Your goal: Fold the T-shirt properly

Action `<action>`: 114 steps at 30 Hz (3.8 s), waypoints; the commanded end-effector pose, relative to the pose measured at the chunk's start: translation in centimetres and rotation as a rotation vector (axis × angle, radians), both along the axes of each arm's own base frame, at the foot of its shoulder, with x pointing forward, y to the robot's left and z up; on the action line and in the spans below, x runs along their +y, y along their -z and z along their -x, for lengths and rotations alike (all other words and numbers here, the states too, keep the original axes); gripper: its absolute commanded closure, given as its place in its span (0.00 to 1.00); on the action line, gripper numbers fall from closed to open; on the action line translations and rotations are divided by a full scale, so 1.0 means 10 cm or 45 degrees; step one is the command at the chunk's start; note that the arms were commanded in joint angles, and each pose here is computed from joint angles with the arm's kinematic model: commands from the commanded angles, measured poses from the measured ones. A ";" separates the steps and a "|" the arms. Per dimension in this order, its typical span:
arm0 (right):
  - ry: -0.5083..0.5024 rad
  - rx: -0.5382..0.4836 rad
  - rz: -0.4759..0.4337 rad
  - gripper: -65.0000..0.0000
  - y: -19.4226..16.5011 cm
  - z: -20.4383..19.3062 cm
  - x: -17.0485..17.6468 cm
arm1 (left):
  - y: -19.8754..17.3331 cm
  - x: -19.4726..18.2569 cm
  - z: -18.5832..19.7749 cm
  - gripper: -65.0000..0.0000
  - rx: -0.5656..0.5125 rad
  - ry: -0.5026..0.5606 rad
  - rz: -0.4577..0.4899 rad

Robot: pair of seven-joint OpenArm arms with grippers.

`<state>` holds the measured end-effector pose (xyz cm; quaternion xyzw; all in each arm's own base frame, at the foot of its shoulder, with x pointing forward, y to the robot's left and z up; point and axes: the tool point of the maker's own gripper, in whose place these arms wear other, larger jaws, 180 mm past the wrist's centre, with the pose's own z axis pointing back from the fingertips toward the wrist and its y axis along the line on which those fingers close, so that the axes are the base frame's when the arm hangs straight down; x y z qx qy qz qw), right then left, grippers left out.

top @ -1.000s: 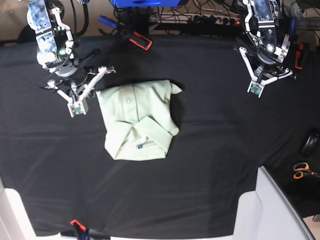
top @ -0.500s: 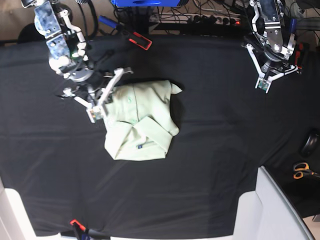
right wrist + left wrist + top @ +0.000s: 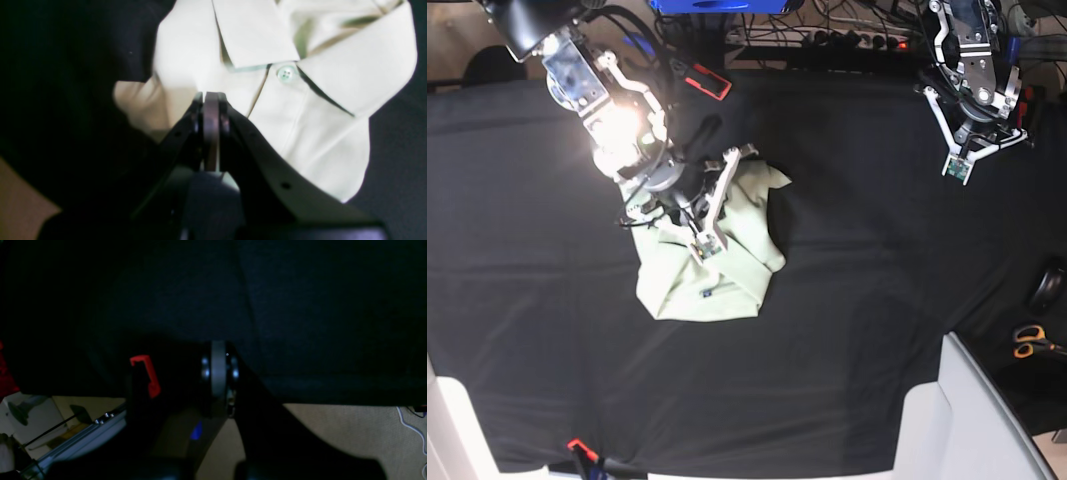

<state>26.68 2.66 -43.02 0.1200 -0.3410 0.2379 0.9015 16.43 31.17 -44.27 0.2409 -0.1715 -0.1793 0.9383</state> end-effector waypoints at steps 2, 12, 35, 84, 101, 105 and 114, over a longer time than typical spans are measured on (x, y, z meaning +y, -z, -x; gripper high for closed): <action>0.003 -0.039 -0.028 1.00 -0.07 -0.14 0.08 | -0.10 0.09 -0.04 1.00 -0.033 -0.005 -0.036; 0.014 0.059 -0.053 1.00 0.20 0.07 0.22 | -0.10 0.07 -0.08 1.00 -0.042 0.002 -0.033; -0.092 0.012 -0.097 1.00 -0.18 0.08 0.55 | -0.09 0.07 -0.08 1.00 -0.039 0.001 -0.031; -0.062 0.058 0.070 1.00 0.40 -0.57 0.52 | -0.09 0.09 -0.07 1.00 -0.033 -0.002 -0.037; 0.159 -0.174 0.030 1.00 -0.39 -0.74 -0.42 | -0.07 -0.02 -0.10 1.00 -0.047 0.012 -0.008; 0.159 -0.286 0.058 1.00 -0.40 -0.66 -0.75 | -0.08 -0.22 -0.24 1.00 -0.139 0.101 0.048; 0.274 -0.364 0.030 1.00 -0.32 -0.41 -1.16 | -0.10 -0.32 -0.31 1.00 -0.235 0.152 0.097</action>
